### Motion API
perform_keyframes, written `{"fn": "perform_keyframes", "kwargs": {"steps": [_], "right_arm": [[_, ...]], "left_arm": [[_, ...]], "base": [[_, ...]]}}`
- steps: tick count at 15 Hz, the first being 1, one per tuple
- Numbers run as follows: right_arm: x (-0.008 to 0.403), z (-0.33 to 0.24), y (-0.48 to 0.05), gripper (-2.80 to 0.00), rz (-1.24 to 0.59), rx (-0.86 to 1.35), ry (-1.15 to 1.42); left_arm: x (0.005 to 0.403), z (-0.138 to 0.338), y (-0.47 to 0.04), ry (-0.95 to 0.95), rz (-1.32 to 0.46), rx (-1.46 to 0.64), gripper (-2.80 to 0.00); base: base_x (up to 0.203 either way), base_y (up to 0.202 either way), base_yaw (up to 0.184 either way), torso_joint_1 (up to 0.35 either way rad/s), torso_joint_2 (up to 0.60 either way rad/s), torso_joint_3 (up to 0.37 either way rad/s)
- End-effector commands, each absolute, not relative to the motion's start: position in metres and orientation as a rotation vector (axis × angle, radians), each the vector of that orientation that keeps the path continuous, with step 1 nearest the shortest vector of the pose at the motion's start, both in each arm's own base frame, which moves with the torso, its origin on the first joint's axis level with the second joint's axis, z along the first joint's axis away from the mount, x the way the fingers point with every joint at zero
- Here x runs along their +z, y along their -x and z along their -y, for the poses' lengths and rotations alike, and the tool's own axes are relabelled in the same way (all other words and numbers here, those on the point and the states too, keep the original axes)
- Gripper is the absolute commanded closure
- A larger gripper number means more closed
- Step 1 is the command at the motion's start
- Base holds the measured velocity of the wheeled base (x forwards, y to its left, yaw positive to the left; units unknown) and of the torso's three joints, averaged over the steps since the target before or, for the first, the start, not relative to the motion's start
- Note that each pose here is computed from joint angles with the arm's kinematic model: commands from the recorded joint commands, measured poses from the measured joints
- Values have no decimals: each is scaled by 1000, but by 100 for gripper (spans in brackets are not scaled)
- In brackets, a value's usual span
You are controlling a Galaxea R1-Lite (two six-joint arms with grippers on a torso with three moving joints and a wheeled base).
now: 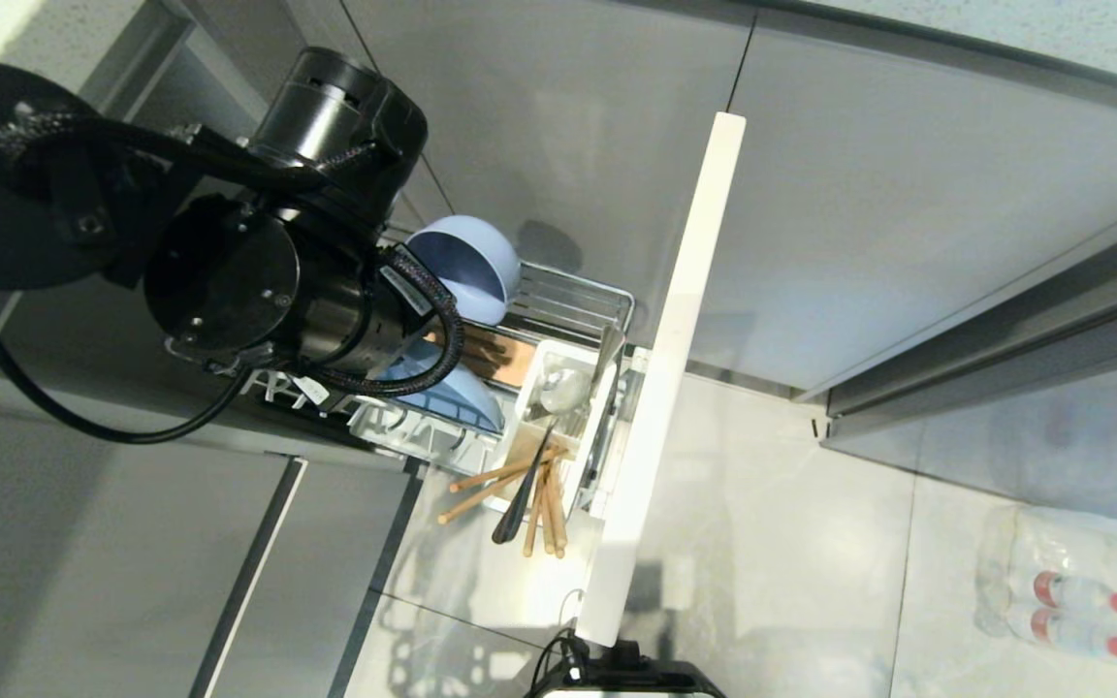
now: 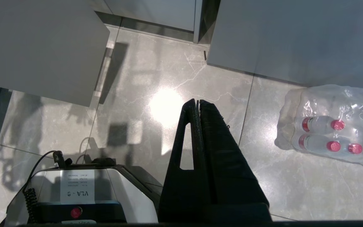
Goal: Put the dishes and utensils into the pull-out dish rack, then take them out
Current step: Take the plate out of the cupboard
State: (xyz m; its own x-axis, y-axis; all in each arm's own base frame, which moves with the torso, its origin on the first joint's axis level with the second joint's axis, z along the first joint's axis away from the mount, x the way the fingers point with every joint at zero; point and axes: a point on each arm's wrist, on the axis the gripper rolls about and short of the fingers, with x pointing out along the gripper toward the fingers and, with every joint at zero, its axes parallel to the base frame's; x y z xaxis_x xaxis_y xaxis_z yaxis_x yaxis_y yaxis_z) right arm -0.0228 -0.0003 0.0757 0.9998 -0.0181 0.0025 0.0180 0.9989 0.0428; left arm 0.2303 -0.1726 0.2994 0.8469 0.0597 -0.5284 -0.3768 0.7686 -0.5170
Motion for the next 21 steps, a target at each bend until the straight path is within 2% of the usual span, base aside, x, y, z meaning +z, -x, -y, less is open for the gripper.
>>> {"fn": "perform_keyframes", "kwargs": {"steps": [1,9,15,19,21], "right_arm": [[76,0,23,0,2,-18,-43],[76,0,23,0,2,-17,-43],[76,0,23,0,2,-18,-43],[76,0,23,0,3,-18,-43],[76,0,23,0,2,-18,-43]], "left_arm": [[306,170,-225,669,-500,242,0],[354,163,-184,680,-360,129,0],[395,161,-132,668,-290,-63,0],[405,168,-94,586,-367,-228,0],[409,165,-80,469,-360,-310,0]], "base": [[0,0,0,0,0,0],[0,0,0,0,0,0],[0,0,0,0,0,0],[0,0,0,0,0,0],[0,0,0,0,0,0]]}}
